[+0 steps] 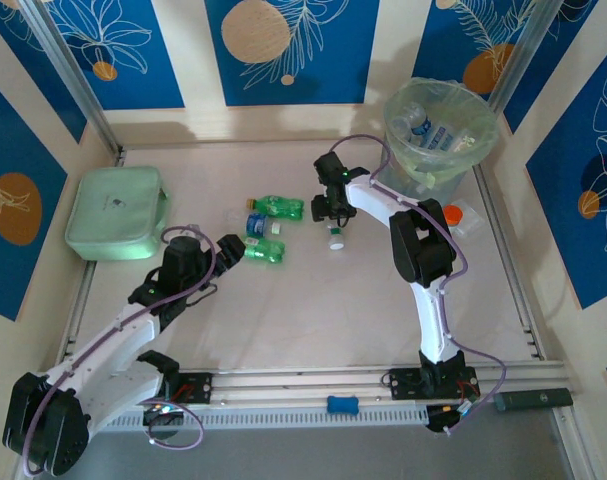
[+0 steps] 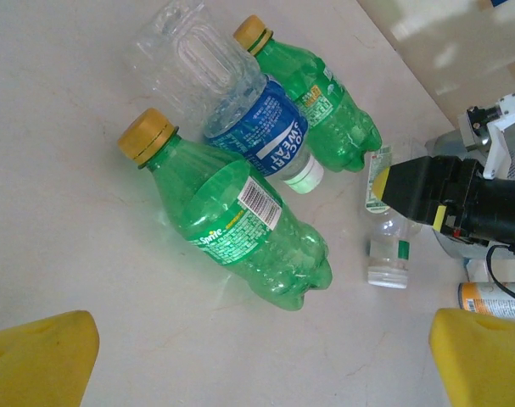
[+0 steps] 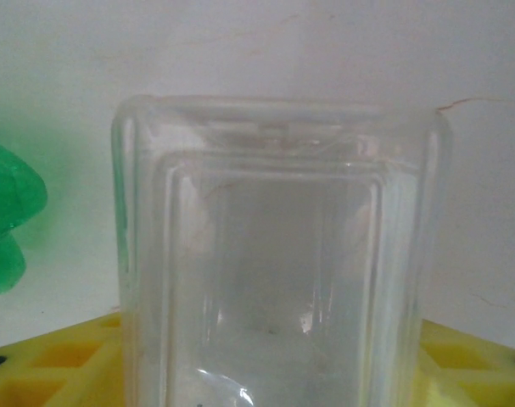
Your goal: Put the plastic bottles in the bin
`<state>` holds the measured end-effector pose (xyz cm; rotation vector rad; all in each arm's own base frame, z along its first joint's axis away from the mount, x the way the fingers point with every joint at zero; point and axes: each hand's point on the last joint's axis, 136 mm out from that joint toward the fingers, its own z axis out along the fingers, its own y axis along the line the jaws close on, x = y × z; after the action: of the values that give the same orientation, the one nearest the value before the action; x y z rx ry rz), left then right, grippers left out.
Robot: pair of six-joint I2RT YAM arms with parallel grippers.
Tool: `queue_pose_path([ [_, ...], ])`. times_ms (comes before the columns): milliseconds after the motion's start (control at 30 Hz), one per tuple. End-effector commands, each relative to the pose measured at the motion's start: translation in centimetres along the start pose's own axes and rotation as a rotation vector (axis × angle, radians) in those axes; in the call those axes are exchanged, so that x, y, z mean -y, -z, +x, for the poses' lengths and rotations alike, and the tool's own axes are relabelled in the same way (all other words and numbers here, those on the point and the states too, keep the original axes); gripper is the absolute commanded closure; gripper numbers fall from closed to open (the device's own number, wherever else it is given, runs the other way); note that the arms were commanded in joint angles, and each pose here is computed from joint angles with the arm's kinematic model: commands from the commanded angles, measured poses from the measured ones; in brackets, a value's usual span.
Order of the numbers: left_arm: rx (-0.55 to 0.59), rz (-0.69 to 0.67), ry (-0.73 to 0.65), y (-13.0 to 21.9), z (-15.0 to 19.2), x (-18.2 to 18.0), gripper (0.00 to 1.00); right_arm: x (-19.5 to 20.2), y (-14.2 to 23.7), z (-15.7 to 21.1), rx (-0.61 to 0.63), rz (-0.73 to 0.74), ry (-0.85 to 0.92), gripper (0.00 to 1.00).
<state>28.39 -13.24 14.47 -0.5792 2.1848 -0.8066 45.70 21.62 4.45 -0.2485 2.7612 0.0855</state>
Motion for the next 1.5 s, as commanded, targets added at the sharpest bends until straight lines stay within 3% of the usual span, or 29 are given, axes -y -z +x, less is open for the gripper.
queue_pose_path([
  [0, 0.006, -0.018, 0.013, 0.0, -0.1, -0.6, 0.01, -0.2, 1.1, -0.4, 0.007, -0.008, 0.009, 0.42],
  [233, -0.002, -0.014, 0.031, -0.5, 0.1, -0.7, 0.01, -1.4, 6.1, -1.6, 0.103, -0.103, 0.006, 0.45],
  [633, -0.104, 0.063, 0.002, -2.7, 1.2, 1.6, 0.01, -1.6, 22.1, -4.0, 0.498, -0.326, 0.029, 0.46],
  [1000, -0.244, 0.131, -0.243, -4.7, 4.5, 6.9, 0.01, 9.2, 34.7, -6.1, 0.787, -0.48, -0.256, 0.46],
  [1200, -0.354, 0.147, -0.346, -5.9, 7.9, 9.2, 0.01, 16.1, 37.2, -7.4, 0.904, -0.42, -0.419, 0.46],
  [1467, -0.453, 0.148, -0.411, -6.8, 11.3, 10.6, 0.01, 23.0, 37.7, -10.4, 0.978, -0.385, -0.63, 0.47],
])
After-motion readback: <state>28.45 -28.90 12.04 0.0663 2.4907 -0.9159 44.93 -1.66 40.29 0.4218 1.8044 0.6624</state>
